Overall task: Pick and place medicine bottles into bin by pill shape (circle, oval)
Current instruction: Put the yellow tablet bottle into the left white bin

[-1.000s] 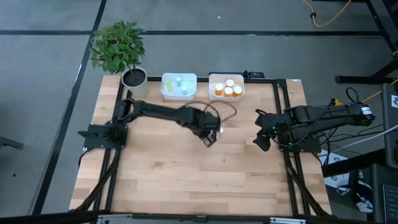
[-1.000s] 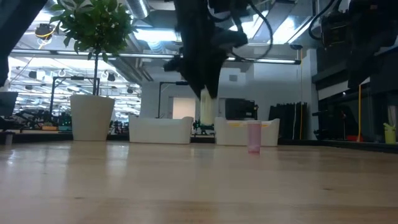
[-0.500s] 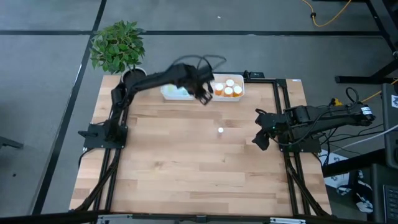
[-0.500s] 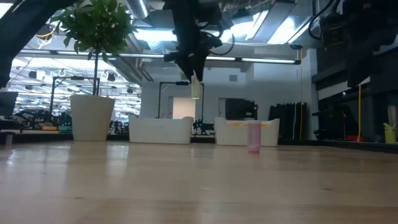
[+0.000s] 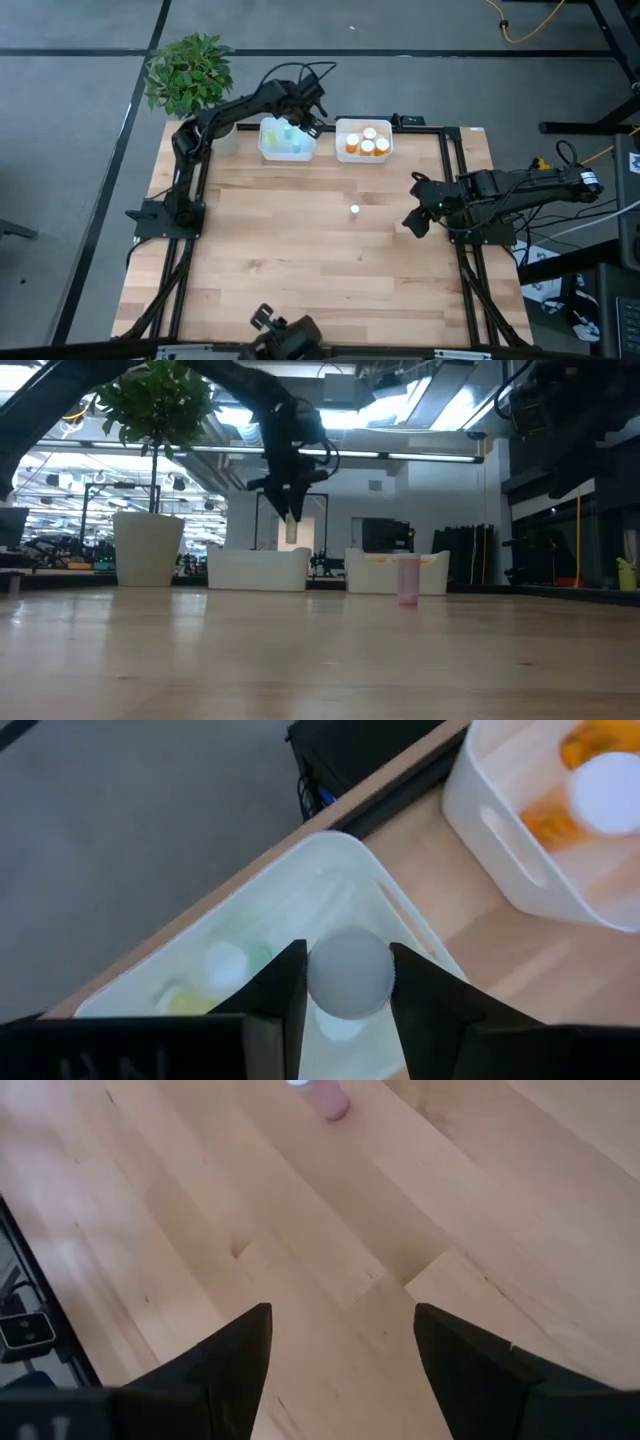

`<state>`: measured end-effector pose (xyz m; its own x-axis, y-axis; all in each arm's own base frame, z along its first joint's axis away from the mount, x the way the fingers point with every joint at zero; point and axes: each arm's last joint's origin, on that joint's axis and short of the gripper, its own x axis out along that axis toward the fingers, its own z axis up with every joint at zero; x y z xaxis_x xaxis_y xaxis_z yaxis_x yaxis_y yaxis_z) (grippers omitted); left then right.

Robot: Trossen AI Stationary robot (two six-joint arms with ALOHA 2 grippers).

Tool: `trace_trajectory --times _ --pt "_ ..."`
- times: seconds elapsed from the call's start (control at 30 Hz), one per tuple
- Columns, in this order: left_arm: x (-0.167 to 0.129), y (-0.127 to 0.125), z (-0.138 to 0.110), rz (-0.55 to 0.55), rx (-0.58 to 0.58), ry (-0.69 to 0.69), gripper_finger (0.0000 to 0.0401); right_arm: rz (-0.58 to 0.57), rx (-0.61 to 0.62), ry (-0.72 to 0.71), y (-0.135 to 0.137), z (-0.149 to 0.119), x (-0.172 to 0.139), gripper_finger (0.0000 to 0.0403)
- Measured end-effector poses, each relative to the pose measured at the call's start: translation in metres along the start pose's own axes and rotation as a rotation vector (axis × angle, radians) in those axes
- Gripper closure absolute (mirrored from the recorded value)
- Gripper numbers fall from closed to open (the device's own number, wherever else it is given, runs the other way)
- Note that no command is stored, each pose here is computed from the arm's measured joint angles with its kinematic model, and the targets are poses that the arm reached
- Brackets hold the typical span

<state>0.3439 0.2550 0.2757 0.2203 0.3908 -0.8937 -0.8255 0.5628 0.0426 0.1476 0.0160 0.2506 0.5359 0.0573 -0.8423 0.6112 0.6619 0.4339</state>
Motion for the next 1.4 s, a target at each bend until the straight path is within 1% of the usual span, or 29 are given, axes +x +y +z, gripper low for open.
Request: trace_trajectory --times 0.17,0.43,0.53,0.83,0.93,1.03,1.27,1.4 --pt "0.016 0.006 -0.003 0.005 0.005 -0.008 0.0292 -0.003 0.002 -0.006 0.000 0.000 0.000 0.0156" --pt "0.045 0.010 -0.017 0.007 0.013 -0.003 0.0292 -0.004 0.005 -0.007 0.000 0.000 0.000 0.0156" --pt "0.048 0.009 -0.018 0.003 0.014 -0.021 0.0292 -0.004 0.005 -0.008 0.000 0.000 0.000 0.0156" --pt "0.064 0.012 -0.027 -0.012 0.005 -0.021 0.0292 -0.004 0.005 -0.007 0.000 0.000 0.000 0.0156" --pt "0.066 0.013 -0.026 -0.017 -0.003 -0.048 0.0292 -0.004 0.006 -0.007 0.000 0.000 0.000 0.0156" --pt "0.070 0.013 -0.030 -0.021 0.000 -0.031 0.0292 -0.004 0.005 -0.007 0.000 0.000 0.000 0.0156" --pt "0.072 0.013 -0.031 -0.021 0.001 -0.031 0.0292 -0.004 0.006 -0.007 0.000 0.000 0.000 0.0156" --pt "0.072 0.013 -0.031 -0.030 0.047 -0.031 0.0292 -0.004 0.006 -0.007 0.000 0.000 0.000 0.0156"
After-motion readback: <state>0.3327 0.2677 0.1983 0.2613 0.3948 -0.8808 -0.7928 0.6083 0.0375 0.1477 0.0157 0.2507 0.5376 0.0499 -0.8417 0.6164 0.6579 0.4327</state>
